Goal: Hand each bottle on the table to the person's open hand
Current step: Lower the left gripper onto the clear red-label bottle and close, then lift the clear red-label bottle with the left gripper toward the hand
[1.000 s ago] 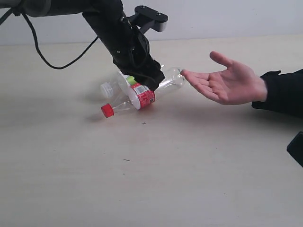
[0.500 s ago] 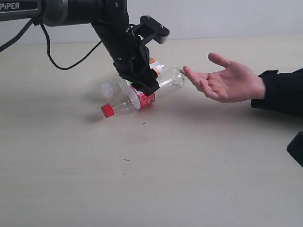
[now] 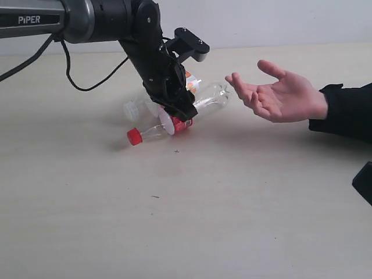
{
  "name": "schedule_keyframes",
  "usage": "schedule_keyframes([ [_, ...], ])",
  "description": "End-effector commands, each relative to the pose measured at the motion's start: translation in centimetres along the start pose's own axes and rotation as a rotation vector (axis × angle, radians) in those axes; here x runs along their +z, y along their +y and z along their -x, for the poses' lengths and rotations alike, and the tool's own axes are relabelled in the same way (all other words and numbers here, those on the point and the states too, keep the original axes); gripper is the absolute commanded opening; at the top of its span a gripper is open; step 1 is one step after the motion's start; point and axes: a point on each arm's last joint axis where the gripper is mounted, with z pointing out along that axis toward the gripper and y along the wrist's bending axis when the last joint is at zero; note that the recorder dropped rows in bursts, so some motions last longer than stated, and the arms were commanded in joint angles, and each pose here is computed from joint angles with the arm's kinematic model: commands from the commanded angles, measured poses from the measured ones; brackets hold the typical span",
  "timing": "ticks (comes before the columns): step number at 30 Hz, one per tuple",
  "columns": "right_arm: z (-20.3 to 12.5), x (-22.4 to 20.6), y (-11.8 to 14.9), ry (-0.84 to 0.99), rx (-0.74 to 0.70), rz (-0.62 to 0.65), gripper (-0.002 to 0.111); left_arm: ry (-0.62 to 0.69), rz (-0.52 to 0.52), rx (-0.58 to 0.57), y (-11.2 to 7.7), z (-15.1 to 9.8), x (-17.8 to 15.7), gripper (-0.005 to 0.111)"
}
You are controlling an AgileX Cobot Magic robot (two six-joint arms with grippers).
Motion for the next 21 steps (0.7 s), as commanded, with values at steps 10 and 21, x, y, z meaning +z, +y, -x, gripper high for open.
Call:
schedule_keyframes([
  [10, -0.1, 0.0, -0.1, -0.003, 0.004, 0.001, 0.0, 0.055, -0.027, 0.0, -0.2, -0.5, 0.7, 0.074],
  [21, -0.1, 0.0, -0.1, -0.003, 0.004, 0.001, 0.0, 0.062, -0.039, 0.018, -1.2, -0.2, 0.8, 0.073],
])
